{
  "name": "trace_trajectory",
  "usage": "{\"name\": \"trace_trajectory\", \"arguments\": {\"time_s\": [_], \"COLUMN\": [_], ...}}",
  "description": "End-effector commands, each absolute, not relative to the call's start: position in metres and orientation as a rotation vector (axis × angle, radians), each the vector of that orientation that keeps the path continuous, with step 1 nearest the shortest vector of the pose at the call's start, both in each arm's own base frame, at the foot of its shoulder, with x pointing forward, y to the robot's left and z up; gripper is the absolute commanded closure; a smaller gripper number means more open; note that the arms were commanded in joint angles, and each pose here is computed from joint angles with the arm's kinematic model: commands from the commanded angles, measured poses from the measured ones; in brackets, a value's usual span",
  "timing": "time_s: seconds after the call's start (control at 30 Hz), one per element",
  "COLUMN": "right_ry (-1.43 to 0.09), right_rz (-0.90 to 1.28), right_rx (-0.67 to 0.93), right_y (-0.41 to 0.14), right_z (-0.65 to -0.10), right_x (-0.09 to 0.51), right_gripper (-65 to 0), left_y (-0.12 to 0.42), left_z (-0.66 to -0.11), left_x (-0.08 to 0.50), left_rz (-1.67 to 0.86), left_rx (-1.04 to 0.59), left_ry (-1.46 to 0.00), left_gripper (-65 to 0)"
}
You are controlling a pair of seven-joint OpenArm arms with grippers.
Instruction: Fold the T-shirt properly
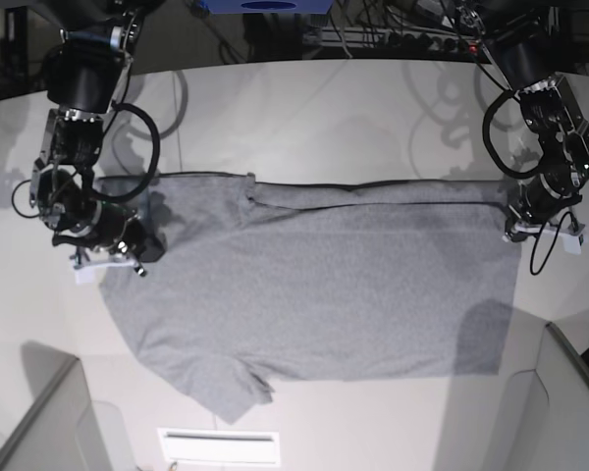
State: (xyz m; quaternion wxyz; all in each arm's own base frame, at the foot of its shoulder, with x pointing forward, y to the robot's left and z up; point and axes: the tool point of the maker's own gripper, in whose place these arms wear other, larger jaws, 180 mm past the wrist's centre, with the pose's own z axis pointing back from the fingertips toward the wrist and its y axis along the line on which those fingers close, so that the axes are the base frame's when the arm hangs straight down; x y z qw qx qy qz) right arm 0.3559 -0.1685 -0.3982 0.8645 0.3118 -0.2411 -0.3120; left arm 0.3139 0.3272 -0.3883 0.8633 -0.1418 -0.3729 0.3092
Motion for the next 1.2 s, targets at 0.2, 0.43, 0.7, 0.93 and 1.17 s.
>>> {"name": "trace_trajectory", "arguments": {"time_s": [0.2, 0.43, 0.7, 0.93, 1.17], "right_ry": [-0.707, -0.911, -0.886, -0.84, -0.839], "right_rz": [-0.648, -0.673, -0.885, -0.927, -0.922], "right_rx": [0.611, 0.51, 0.442, 0.448, 0.442], "right_y": [-0.192, -0.203, -0.21, -0.199, -0.201], "right_z": [-0.365, -0.348, -0.384, -0.397, -0.397], "right_x": [0.372, 0.321, 0.25, 0.232, 0.232], "right_gripper": [-27.5, -24.5, -26.9, -26.4, -26.4], "left_y": [0.338, 0.362, 0.355, 0.354, 0.364], "left_z": [-0.359, -0.318, -0.365, -0.392, -0.398], "left_x": [0.328, 0.28, 0.201, 0.202, 0.215], "left_rz": [0.628, 0.688, 0.741, 0.794, 0.83], "left_rx": [-0.285, -0.186, -0.158, -0.198, -0.203], "left_ry": [-0.876, -1.024, -0.917, -0.888, -0.93], "left_gripper": [-44.1, -55.3, -53.5, -27.8, -24.7]}}
